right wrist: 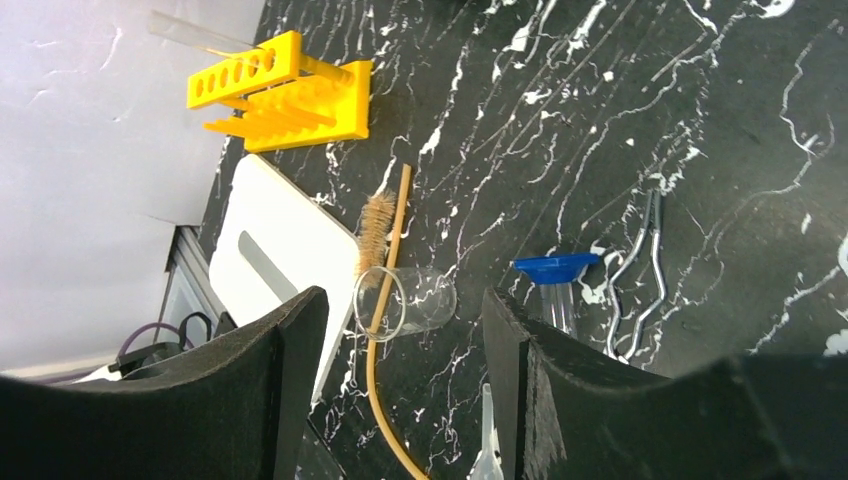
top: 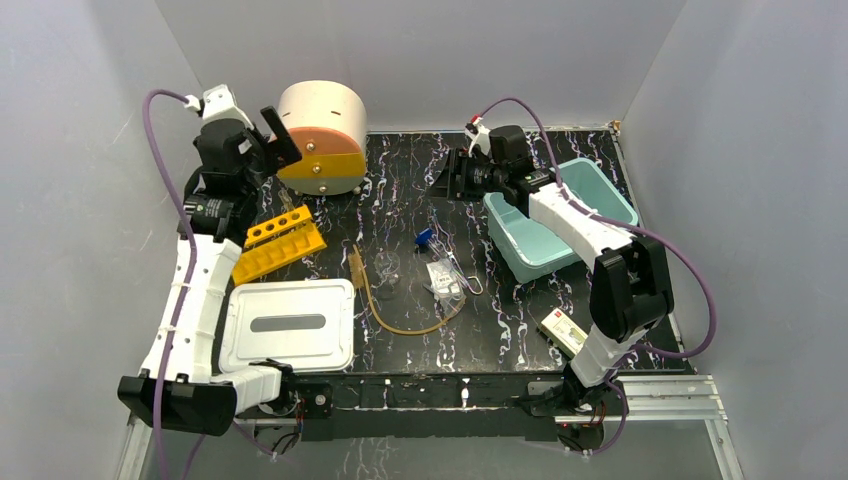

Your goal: Organize the chemistry lab equipment

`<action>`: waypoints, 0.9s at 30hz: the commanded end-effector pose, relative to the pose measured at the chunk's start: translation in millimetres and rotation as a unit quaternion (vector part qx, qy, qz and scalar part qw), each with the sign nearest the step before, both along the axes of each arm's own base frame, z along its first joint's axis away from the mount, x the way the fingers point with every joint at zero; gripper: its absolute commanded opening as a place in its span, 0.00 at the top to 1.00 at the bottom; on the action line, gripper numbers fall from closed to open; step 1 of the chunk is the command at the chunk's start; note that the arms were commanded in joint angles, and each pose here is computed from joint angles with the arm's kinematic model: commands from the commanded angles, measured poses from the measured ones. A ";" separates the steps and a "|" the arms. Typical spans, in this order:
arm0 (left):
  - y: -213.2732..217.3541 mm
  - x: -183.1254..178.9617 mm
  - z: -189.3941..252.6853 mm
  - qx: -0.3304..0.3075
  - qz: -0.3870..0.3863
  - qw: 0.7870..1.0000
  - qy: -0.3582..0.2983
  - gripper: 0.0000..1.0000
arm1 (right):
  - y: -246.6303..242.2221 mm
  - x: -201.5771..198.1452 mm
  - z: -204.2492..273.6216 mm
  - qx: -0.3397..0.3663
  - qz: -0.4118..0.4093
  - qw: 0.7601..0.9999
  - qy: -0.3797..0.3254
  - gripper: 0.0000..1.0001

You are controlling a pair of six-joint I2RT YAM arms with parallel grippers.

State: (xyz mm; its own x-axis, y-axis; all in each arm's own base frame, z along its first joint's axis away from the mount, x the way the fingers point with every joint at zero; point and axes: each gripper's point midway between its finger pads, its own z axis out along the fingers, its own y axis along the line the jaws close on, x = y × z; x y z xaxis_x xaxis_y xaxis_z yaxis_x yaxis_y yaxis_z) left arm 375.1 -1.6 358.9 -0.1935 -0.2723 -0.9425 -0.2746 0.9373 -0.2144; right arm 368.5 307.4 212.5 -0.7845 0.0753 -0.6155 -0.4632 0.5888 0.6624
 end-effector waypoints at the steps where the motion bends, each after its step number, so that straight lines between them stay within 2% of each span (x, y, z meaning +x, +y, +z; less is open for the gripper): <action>1: -60.0 -28.8 -18.7 -0.092 -0.146 0.981 0.092 0.02 | -11.9 5.9 32.8 -0.019 -0.029 0.999 -0.039 0.34; 6: -109.8 -54.4 -14.2 -0.138 -0.271 0.948 0.091 0.02 | -33.8 12.1 27.5 -0.070 -0.088 0.993 -0.037 0.34; 13: -169.0 -80.3 -32.6 -0.115 -0.376 0.911 0.126 0.04 | -34.8 -9.9 4.5 -0.146 -0.094 0.985 -0.018 0.35; 15: -172.8 -81.8 -36.0 -0.109 -0.374 0.911 0.134 0.04 | -24.9 -20.8 -1.3 -0.148 -0.094 0.985 0.002 0.36; 17: -163.8 -78.8 -34.4 -0.109 -0.337 0.925 0.138 0.04 | -14.5 -30.2 -11.2 -0.161 -0.096 0.982 0.024 0.37; 20: -153.2 -74.3 -30.0 -0.123 -0.290 0.940 0.133 0.03 | -4.2 -46.3 -32.8 -0.220 -0.097 0.970 0.029 0.37; 25: -158.5 -73.4 -40.9 -0.154 -0.282 0.936 0.145 0.03 | -17.4 -56.1 -76.5 -0.289 -0.114 0.949 0.049 0.37; 27: -158.9 -72.2 -40.1 -0.157 -0.279 0.936 0.147 0.03 | -21.0 -54.6 -89.8 -0.303 -0.108 0.946 0.042 0.41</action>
State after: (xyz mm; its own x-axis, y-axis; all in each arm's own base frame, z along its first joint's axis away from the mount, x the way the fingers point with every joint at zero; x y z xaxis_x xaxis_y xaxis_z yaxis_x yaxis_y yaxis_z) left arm 303.5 -162.1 313.0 -0.6316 -0.2538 -0.7326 0.1894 0.8658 -0.4633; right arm 302.5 312.2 146.2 -0.8408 -0.1119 -0.5296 -0.3149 0.8969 0.3104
